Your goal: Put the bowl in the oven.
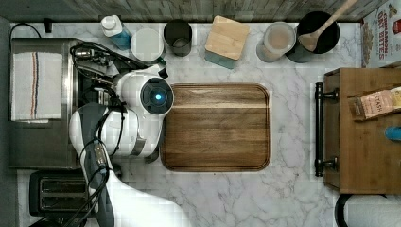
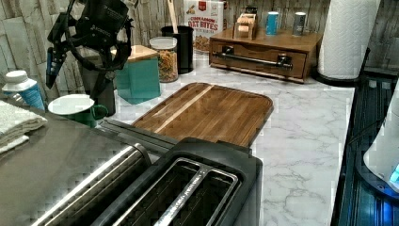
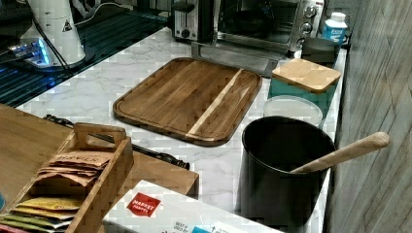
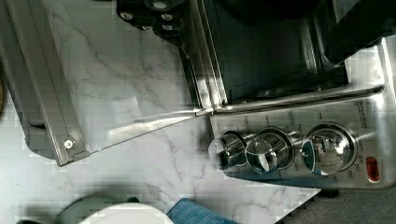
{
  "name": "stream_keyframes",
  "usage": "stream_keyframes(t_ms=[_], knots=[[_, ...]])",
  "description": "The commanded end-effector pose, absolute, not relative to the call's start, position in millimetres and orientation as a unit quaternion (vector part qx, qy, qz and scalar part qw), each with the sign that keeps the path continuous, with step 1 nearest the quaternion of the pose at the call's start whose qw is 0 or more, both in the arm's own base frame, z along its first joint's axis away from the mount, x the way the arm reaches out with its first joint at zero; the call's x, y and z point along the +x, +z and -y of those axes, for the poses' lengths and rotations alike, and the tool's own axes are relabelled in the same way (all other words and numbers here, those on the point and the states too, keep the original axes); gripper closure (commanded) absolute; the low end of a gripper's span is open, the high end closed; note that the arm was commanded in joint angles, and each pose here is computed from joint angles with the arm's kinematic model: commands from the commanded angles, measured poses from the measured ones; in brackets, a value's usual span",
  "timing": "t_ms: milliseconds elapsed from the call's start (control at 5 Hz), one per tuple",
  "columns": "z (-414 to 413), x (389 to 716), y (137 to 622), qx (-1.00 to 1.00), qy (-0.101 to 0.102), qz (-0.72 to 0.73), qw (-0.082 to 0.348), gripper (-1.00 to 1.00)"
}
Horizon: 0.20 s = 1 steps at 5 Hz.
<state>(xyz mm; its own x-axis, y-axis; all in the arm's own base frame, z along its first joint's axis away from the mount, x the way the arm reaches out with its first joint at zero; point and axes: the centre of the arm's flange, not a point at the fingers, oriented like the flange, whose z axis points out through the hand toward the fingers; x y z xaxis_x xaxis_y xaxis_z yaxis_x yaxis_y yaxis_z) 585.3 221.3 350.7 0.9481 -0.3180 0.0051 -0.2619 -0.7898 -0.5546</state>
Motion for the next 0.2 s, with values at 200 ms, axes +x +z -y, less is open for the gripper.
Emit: stream_keyframes(t_ms=[200], knots=[[-218.1,592.1,371.2,-0.938,-0.059,-0.167,0.298,-1.00]])
